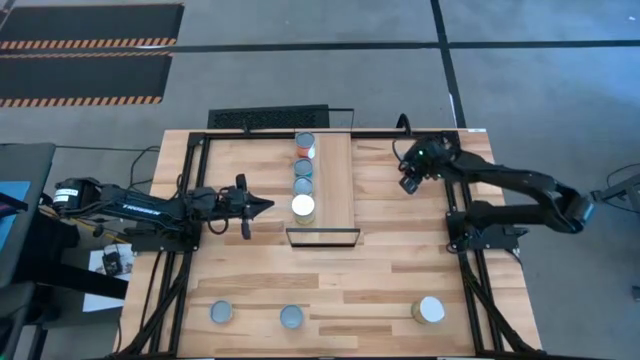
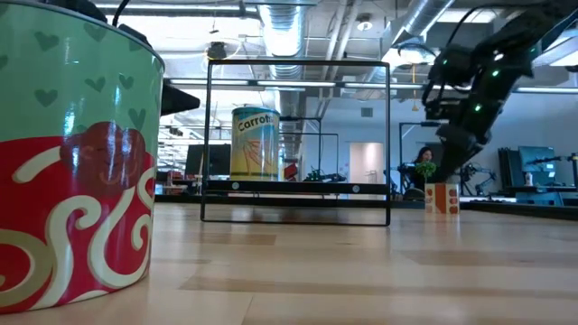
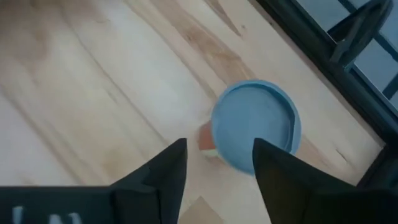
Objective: Pick and place cans onto a shelf
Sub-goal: Put the medium canned diced tomatoes on the shelf aligned with the medium canned peaches
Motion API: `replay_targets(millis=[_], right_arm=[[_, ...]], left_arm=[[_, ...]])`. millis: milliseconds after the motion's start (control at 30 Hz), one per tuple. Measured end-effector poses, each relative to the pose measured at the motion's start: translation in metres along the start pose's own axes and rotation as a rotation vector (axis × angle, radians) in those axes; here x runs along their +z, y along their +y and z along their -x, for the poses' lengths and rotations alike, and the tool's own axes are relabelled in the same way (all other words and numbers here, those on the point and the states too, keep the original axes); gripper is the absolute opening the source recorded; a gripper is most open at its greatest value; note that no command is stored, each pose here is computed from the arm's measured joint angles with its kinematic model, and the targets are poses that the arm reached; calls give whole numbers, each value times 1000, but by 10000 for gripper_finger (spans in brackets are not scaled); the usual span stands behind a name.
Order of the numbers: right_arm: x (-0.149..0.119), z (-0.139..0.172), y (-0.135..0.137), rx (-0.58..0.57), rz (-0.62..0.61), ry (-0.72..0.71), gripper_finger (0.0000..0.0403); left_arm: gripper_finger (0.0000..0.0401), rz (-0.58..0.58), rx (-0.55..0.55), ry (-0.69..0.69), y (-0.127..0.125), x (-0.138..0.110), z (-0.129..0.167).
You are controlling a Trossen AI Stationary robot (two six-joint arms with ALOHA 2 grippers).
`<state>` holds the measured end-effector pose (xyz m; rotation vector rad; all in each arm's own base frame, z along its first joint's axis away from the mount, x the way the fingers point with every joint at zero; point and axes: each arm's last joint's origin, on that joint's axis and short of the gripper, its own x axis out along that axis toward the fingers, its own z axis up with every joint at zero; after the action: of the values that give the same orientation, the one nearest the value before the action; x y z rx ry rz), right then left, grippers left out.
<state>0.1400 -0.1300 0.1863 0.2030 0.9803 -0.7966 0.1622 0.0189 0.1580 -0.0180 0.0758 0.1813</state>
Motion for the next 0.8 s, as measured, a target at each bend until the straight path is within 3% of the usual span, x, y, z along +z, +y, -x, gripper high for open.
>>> replay_targets(millis=[167,467,800], right_arm=[[10,-15,-4,-14,19,34,201],[18,-42,-5,-17,54,136,141],[27,-22,22,61,198,148,12]], left_arm=[[0,-6,12,17,0,-2,0],[0,-12,12,21,0,-2,0],[0,-16,12,43,0,-4,0]])
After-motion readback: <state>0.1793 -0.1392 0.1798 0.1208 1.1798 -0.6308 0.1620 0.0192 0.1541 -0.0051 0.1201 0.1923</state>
